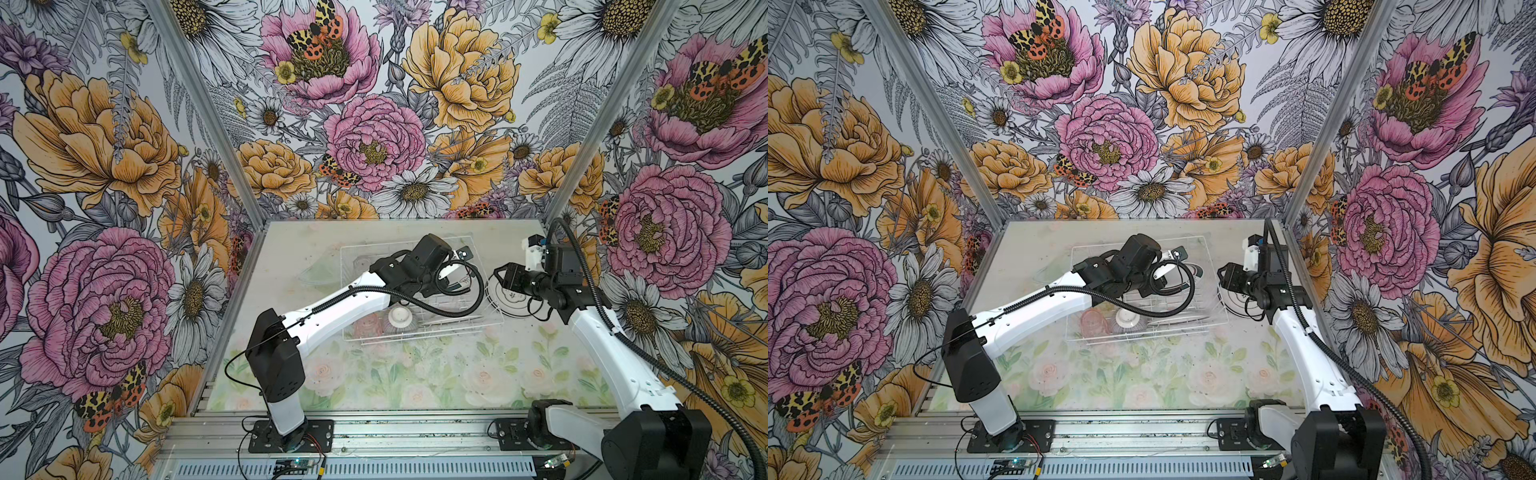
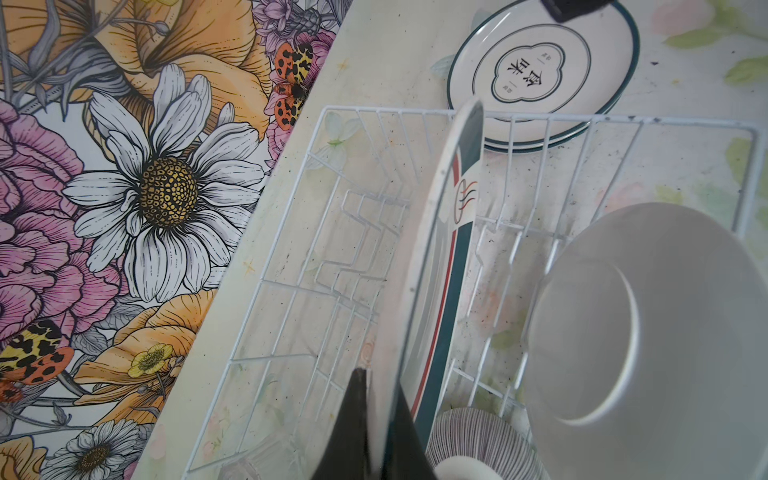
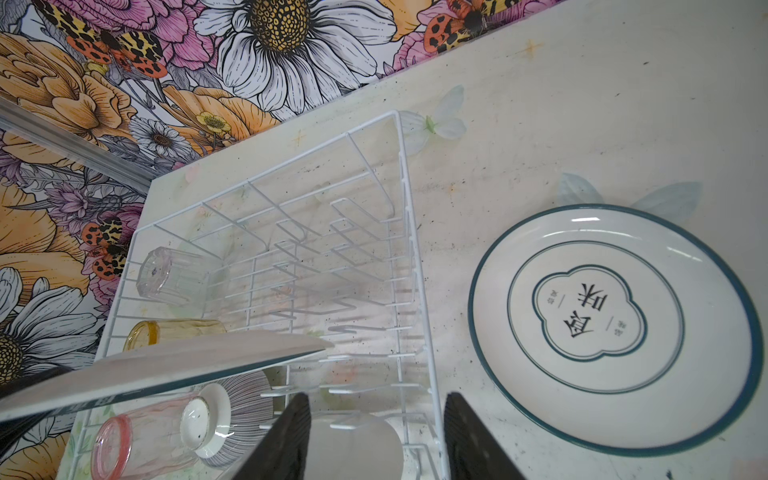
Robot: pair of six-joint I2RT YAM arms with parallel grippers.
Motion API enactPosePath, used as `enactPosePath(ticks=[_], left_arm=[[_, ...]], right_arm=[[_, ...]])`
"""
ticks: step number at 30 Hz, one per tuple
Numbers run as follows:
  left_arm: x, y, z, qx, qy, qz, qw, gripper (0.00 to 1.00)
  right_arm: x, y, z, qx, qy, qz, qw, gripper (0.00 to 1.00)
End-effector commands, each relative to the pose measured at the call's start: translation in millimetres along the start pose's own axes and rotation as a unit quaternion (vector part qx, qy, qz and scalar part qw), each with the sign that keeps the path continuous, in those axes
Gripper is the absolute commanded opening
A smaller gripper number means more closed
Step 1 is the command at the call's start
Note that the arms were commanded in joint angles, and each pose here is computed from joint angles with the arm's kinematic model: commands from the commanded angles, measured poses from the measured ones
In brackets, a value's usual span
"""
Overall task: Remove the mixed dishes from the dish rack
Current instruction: 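Lift the red-and-teal-rimmed plate up out of the rack with the left gripper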
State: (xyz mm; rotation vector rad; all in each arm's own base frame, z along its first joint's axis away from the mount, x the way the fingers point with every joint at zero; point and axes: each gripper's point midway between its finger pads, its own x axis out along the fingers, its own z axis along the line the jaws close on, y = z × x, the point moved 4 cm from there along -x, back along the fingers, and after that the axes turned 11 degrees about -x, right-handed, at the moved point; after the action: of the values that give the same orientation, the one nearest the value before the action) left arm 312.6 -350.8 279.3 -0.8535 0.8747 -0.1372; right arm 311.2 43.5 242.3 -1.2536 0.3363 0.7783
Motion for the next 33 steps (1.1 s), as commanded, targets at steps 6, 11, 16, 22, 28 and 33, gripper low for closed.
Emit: enactPosePath(ticks=[6,11,16,22,28,33], left_arm=[[-29.1,-19.9,22.3,-0.047,-0.033,-0.056,0.997,0.0],[-40.3,-24.9,33.5,-0.074,-0.027,-0.077,0.994,0.0],[-52.8,-29.6,44.7,-0.108,-0.005,-0.104,0.989,0.0],[-71.4,-34.2,59.2,-0.167,0.047,-0.139,0.975,0.0],[-89.0,-35.0,72.6,-0.241,0.123,-0.17,0.947,0.0],[-98.4,-30.0,90.6,-0.317,0.191,-0.199,0.907,0.0]], right_arm=[[-2.2,-6.1,2.6,-0.009,-0.009,-0.022,1.0,0.54],[-4.3,-8.5,8.2,-0.013,-0.029,-0.03,0.999,0.54],[-7.5,-10.0,12.6,-0.017,-0.043,-0.039,0.998,0.54],[-13.5,-13.0,24.5,-0.02,-0.095,-0.056,0.994,0.53],[-22.8,-15.3,45.0,-0.033,-0.176,-0.081,0.981,0.53],[-36.4,-16.4,65.6,-0.053,-0.255,-0.108,0.96,0.52]])
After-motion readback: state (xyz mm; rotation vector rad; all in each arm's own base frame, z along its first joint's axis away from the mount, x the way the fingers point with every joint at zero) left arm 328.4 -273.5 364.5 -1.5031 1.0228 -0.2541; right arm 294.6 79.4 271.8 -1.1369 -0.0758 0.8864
